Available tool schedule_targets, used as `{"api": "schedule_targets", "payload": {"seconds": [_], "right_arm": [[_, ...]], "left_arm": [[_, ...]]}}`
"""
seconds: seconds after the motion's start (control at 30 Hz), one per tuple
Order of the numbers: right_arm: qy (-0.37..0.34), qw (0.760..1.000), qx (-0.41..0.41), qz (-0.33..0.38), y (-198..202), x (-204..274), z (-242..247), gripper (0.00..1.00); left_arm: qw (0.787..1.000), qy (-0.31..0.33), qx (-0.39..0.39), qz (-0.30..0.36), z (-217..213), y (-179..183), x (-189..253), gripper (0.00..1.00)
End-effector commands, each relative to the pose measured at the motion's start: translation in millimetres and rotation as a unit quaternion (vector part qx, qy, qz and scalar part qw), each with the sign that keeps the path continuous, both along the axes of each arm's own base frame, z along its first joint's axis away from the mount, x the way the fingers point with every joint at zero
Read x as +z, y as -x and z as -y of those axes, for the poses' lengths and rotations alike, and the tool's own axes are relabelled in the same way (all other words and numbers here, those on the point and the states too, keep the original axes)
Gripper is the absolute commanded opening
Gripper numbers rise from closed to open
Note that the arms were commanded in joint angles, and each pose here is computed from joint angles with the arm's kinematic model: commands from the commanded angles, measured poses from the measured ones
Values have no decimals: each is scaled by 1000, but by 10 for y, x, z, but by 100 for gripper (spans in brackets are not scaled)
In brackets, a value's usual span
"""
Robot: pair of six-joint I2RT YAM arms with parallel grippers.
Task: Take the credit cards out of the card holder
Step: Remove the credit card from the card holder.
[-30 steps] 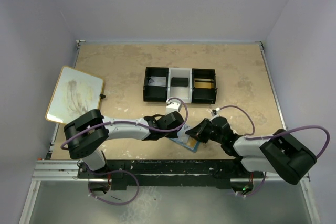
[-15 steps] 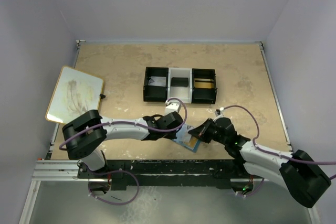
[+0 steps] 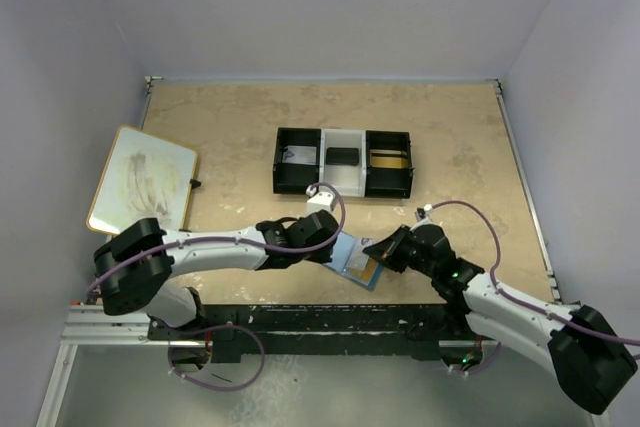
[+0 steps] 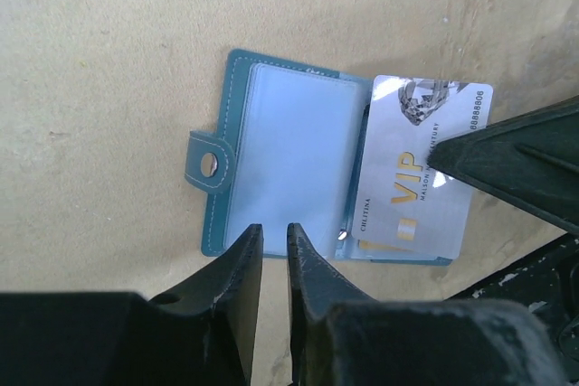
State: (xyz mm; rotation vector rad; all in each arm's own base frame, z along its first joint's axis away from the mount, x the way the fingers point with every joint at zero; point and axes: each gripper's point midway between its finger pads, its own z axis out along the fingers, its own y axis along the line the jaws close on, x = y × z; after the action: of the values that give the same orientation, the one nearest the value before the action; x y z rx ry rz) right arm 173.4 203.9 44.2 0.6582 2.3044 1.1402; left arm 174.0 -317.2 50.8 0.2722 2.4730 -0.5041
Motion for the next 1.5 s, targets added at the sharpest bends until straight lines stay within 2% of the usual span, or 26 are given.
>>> {"api": "schedule_targets", "payload": {"seconds": [0.0,0.2,0.3,0.37,0.47,0.67,0.87,1.0,1.1,1.3,1.47], "right_arm": [[8,999,-20,38,-172,239,12,0],[21,998,-32,51,-220,322,67,0],[20,996,-37,76,-275,437,75,0],[25,993,-51,103,-361,548,113,0],[37,983,-45,174,-479,830,115,0],[74,952,-12,297,-647,1399,57,0],[128,917,35,377,-864,1780,-112,0],[187,885,71,420,-1099,1958,-261,0],[229,856,102,452,-1279,2049,-400,0],[280,799,169,504,-1559,2144,-817,0],[306,772,192,523,-1788,2223,-1149,0]], "left_arm": [[999,12,12,42,-24,-117,298,15],[996,-1,42,77,-234,-258,515,21],[994,-16,65,90,-429,-360,623,32],[991,-23,81,101,-574,-436,723,43],[986,-36,115,111,-867,-589,866,59],[972,-45,194,124,-1612,-928,1200,76],[951,-93,274,110,-2419,-1153,1301,77],[934,-121,312,123,-2765,-1173,1301,77],[930,-122,320,133,-2820,-1135,1264,78],[935,-112,306,142,-2779,-1134,1255,78],[921,-131,337,143,-2900,-1118,1236,78]]}}
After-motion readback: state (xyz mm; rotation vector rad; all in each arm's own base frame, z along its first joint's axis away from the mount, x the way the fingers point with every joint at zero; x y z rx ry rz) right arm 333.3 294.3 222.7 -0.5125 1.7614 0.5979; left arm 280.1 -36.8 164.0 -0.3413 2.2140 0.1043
